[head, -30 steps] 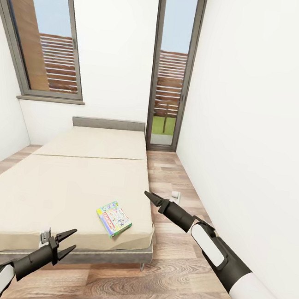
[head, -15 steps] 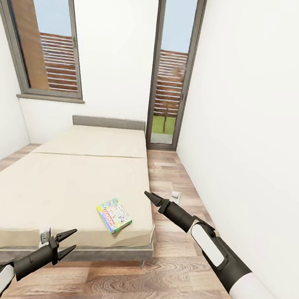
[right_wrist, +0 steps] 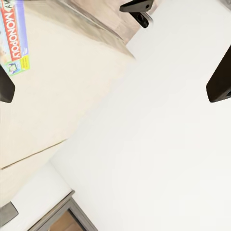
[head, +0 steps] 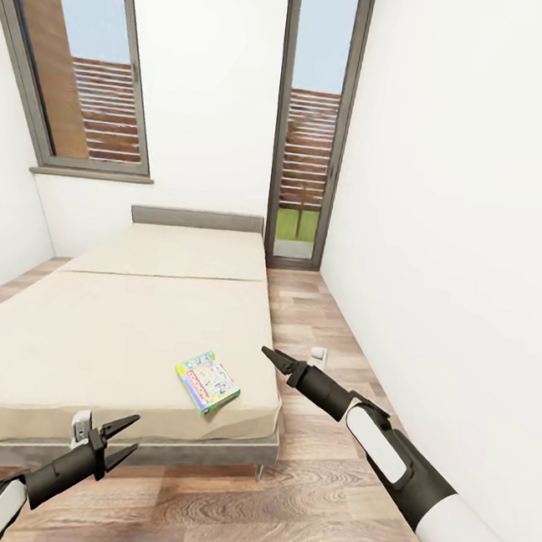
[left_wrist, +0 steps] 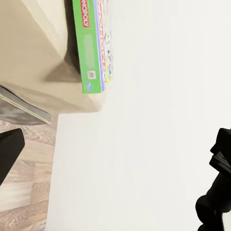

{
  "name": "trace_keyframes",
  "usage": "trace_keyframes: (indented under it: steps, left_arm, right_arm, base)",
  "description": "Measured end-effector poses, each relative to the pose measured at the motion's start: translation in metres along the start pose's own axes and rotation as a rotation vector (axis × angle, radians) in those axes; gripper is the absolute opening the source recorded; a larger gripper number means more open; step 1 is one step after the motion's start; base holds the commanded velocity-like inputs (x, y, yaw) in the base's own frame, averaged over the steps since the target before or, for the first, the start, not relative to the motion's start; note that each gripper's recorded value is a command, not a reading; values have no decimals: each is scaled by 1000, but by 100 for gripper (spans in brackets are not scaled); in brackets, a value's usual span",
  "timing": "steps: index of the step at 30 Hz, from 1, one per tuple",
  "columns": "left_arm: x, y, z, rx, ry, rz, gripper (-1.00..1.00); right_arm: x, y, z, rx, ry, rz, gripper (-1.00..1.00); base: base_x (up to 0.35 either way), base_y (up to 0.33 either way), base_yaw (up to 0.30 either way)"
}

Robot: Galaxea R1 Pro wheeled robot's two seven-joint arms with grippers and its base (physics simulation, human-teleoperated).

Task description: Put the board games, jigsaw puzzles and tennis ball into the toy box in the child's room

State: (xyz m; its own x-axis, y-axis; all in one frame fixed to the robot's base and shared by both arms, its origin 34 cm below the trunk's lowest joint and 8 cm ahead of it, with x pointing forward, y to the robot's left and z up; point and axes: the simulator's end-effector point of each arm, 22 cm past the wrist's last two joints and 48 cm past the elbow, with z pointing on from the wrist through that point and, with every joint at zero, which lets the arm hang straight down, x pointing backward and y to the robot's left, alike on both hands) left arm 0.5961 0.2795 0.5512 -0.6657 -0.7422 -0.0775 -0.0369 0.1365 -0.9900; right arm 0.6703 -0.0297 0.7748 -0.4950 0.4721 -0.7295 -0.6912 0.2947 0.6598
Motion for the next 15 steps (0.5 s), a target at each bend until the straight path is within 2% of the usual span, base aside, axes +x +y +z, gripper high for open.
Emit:
trace_keyframes:
  steps: [15]
  left_arm:
    - [8,33,-2,0,0,1,100]
  right_arm:
    - [27,-17,-10,0,-1,-1,100]
  base:
    - [0,0,0]
